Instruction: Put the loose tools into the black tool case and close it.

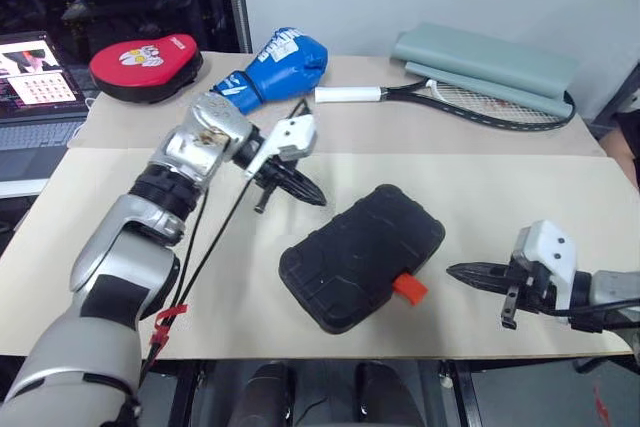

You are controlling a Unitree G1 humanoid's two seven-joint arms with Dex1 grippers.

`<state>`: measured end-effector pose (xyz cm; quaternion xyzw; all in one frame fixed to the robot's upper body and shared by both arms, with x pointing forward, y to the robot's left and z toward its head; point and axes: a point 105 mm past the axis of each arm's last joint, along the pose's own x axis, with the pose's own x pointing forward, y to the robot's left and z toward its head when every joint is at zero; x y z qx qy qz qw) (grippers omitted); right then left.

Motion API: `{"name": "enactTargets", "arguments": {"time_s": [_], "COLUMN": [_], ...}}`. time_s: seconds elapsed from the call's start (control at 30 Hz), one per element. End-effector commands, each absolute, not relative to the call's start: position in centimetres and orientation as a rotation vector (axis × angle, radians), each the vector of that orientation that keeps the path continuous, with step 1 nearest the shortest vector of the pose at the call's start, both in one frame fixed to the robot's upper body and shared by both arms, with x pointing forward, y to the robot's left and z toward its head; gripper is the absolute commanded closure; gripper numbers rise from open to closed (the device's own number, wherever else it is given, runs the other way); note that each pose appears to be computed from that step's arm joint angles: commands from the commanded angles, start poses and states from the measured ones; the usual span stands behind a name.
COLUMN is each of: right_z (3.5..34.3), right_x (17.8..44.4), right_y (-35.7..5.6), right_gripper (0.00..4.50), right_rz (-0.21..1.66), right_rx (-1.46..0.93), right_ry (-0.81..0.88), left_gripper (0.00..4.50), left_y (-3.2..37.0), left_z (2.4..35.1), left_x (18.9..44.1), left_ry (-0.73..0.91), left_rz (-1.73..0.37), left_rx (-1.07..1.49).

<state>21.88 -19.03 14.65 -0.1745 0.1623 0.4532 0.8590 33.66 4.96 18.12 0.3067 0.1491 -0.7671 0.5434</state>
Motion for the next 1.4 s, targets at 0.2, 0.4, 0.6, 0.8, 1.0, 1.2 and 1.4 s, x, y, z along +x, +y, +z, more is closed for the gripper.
{"name": "enactTargets", "arguments": {"time_s": [0.2, 0.4, 0.6, 0.8, 1.0, 1.2, 1.4], "right_z": [14.8, 14.4, 13.4, 12.3, 11.8, 14.3, 12.6], "right_x": [20.6, 19.5, 19.2, 19.7, 19.7, 18.8, 20.3], "right_y": [-16.0, -15.2, -15.3, -15.8, -15.9, -15.7, -17.2], "right_gripper": [4.50, 4.50, 4.50, 4.50, 4.50, 4.50, 4.50], "right_rz": [0.984, 1.008, 1.002, 0.967, 0.983, 1.026, 0.947], "right_rx": [-0.348, -0.333, -0.345, -0.352, -0.327, -0.235, -0.308], "right_ry": [0.324, 0.346, 0.373, 0.385, 0.383, 0.330, 0.383], "left_gripper": [4.45, 4.45, 4.45, 4.45, 4.45, 4.45, 4.45], "left_y": [3.3, 3.5, 3.3, 3.4, 3.6, 3.5, 3.3], "left_z": [13.6, 12.7, 13.4, 13.5, 13.8, 13.9, 13.8], "left_x": [32.4, 32.4, 32.4, 32.3, 32.3, 32.4, 32.3], "left_ry": [0.354, 0.359, 0.345, 0.341, 0.339, 0.333, 0.325], "left_rz": [-1.954, -1.960, -1.953, -1.951, -1.943, -1.935, -1.938], "left_rx": [0.998, 1.013, 0.975, 0.972, 0.972, 0.972, 0.973]}}
